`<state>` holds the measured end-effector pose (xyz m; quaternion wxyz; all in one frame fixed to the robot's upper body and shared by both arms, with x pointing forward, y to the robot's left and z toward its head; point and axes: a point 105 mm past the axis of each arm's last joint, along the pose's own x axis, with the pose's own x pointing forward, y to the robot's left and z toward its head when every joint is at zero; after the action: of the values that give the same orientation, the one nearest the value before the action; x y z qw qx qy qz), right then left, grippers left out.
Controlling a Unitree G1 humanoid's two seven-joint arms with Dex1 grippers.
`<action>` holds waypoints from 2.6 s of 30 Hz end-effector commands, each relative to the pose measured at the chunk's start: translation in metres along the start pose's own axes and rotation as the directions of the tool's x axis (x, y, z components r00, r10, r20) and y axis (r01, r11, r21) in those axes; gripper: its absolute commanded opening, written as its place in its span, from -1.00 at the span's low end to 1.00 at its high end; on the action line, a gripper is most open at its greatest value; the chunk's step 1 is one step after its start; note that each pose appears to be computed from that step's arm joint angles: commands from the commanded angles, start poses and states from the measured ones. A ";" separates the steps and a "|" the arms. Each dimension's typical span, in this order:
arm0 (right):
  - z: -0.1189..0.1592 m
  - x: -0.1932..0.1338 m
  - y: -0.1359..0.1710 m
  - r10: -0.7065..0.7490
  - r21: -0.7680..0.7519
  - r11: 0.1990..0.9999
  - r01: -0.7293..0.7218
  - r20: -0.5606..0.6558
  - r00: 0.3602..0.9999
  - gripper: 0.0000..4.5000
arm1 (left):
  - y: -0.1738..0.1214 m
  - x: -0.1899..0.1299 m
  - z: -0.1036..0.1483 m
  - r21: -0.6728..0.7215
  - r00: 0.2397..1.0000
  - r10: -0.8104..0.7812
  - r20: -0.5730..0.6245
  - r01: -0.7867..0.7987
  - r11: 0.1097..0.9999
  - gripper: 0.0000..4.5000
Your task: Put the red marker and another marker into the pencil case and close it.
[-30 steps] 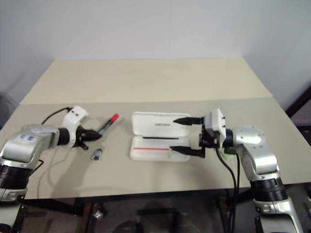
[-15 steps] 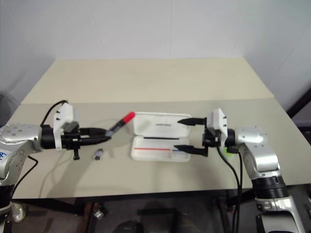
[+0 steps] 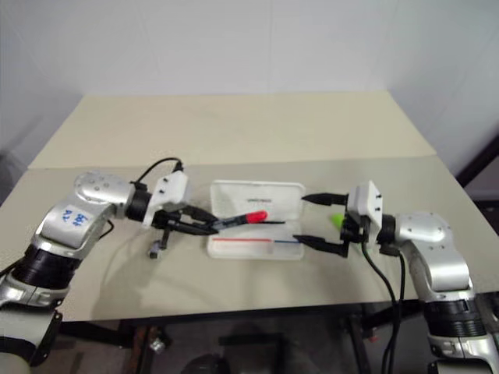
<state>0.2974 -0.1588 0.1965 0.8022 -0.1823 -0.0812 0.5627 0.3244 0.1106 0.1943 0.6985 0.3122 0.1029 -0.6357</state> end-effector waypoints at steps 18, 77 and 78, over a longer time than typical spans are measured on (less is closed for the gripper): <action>0.026 -0.002 0.008 -0.034 -0.066 0.997 0.035 0.025 0.999 1.00 | 0.030 0.044 -0.003 0.047 0.976 -0.012 -0.218 0.023 0.999 -0.74; -0.038 -0.040 -0.038 -0.218 0.093 0.959 0.268 -0.365 0.905 1.00 | -0.009 -0.056 0.042 0.125 0.993 -0.052 0.109 0.038 0.991 0.99; -0.041 -0.044 -0.040 -0.222 0.084 0.958 0.276 -0.393 0.892 1.00 | -0.008 -0.060 0.041 0.119 0.995 -0.042 0.094 0.030 0.992 0.99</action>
<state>0.3275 -0.2137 0.1728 0.8767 -0.2008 0.0827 0.4293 0.3026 0.1332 0.2423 0.6741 0.3086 0.0573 -0.6686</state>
